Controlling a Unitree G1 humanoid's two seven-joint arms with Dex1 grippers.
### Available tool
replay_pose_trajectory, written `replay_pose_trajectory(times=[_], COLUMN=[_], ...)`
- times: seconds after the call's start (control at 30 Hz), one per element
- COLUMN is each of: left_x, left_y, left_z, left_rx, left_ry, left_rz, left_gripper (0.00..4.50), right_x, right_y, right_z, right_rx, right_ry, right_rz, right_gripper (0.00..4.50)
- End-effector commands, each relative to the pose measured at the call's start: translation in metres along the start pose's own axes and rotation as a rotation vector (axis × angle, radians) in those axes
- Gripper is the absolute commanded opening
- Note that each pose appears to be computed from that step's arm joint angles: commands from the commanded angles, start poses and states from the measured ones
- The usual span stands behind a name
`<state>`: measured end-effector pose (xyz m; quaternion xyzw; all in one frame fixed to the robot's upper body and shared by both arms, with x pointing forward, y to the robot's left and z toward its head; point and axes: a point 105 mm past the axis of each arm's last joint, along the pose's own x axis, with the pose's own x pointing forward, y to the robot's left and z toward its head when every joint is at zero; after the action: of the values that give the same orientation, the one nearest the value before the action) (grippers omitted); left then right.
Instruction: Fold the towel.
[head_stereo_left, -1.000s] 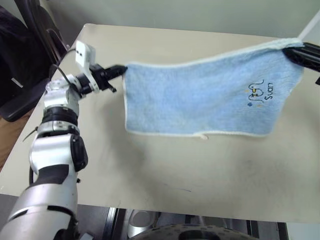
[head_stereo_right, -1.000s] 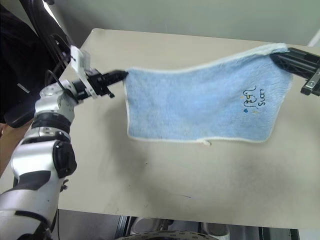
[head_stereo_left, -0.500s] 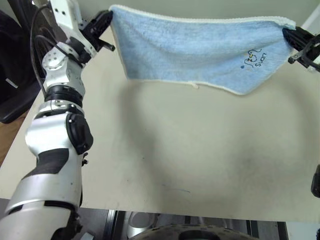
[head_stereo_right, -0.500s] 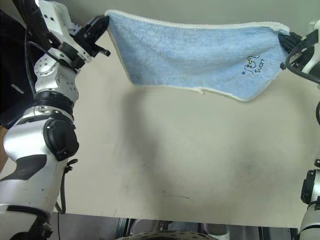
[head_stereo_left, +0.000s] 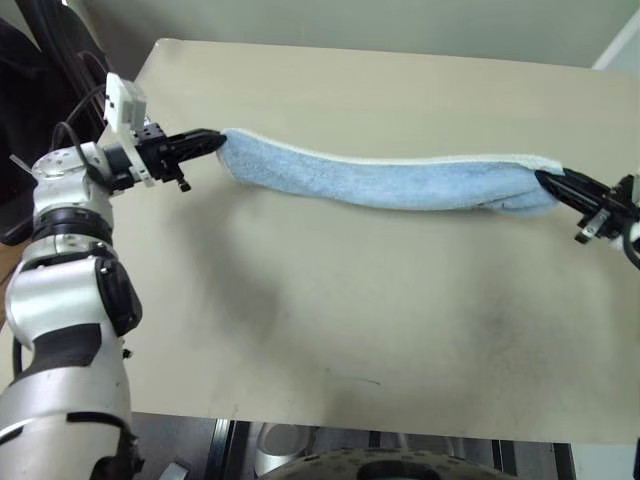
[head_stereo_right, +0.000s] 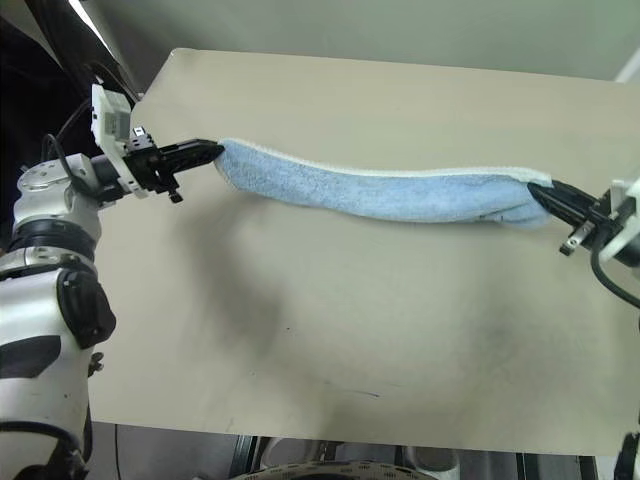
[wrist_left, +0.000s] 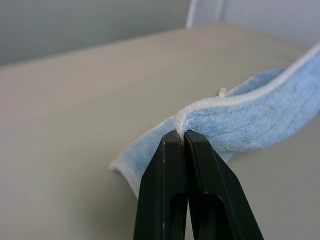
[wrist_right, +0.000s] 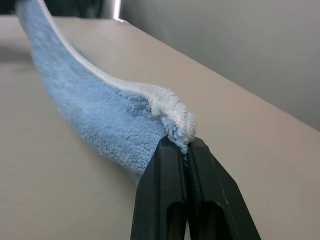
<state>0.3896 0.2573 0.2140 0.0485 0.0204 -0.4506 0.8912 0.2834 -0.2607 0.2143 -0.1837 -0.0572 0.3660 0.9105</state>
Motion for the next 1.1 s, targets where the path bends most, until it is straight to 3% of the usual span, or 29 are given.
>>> replay_pose_trajectory(times=[0.03, 0.6, 0.87, 1.1], left_x=[-0.026, -0.082, -0.079, -0.052], left_y=[-0.005, -0.048, -0.044, -0.026], left_z=[-0.009, -0.059, -0.052, -0.052], left_rx=[0.005, -0.155, -0.121, -0.075], left_ry=[0.106, 0.388, 0.389, 0.318], left_rz=[-0.045, -0.162, -0.165, -0.112], left_gripper=[0.01, 0.01, 0.01, 0.01], right_x=[-0.016, -0.077, -0.077, -0.057], right_y=[0.018, 0.094, 0.089, 0.066], right_z=[0.005, -0.057, -0.056, -0.054], right_rx=[0.004, 0.073, 0.085, 0.075], right_ry=[-0.005, 0.314, 0.371, 0.308], right_rz=[0.051, 0.246, 0.251, 0.137], right_gripper=[0.00, 0.00, 0.00, 0.00])
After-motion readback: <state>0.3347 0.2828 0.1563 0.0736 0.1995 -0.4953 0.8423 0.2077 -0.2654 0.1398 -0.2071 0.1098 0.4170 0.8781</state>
